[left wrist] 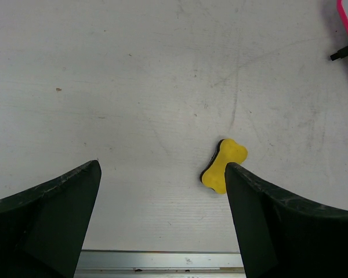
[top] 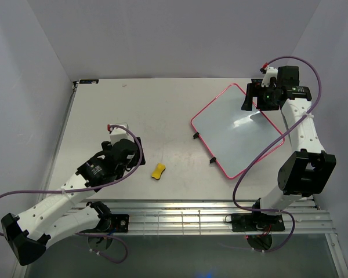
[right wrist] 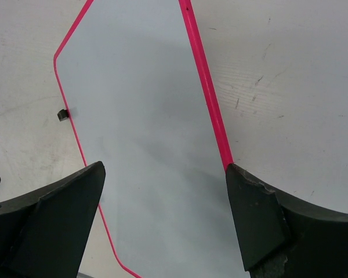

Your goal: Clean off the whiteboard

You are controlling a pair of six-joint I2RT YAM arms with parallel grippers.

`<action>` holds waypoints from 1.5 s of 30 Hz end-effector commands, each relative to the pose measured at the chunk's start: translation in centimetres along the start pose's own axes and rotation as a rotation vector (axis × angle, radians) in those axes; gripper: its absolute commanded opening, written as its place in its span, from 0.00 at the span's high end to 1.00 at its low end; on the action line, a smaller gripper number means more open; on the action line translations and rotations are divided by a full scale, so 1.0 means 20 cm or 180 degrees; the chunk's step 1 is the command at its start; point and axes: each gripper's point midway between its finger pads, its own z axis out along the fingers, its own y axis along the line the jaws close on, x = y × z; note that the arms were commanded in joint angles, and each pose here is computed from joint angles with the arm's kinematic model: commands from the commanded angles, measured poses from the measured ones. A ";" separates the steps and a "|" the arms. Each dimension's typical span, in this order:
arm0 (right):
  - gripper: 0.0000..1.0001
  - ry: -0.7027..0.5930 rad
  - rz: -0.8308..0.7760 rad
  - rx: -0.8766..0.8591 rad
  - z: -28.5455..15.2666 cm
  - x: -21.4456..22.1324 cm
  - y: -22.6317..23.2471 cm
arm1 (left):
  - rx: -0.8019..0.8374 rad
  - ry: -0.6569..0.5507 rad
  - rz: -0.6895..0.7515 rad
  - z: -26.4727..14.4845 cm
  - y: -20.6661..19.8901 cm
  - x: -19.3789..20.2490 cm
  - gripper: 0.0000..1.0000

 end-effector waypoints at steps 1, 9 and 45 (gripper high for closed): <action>0.10 -0.0194 -0.0046 0.0081 -0.05 -0.09 0.00 | -0.0020 -0.0039 -0.0032 0.00 0.01 -0.01 0.02; 0.10 -0.0436 -0.0014 0.0287 -0.18 -0.18 -0.01 | -0.0055 -0.0094 -0.0099 -0.01 0.04 -0.04 0.02; 0.10 -0.1955 -0.0401 0.0463 -0.78 0.60 0.34 | -0.0797 -0.1024 -0.0383 -0.08 0.45 -0.27 0.02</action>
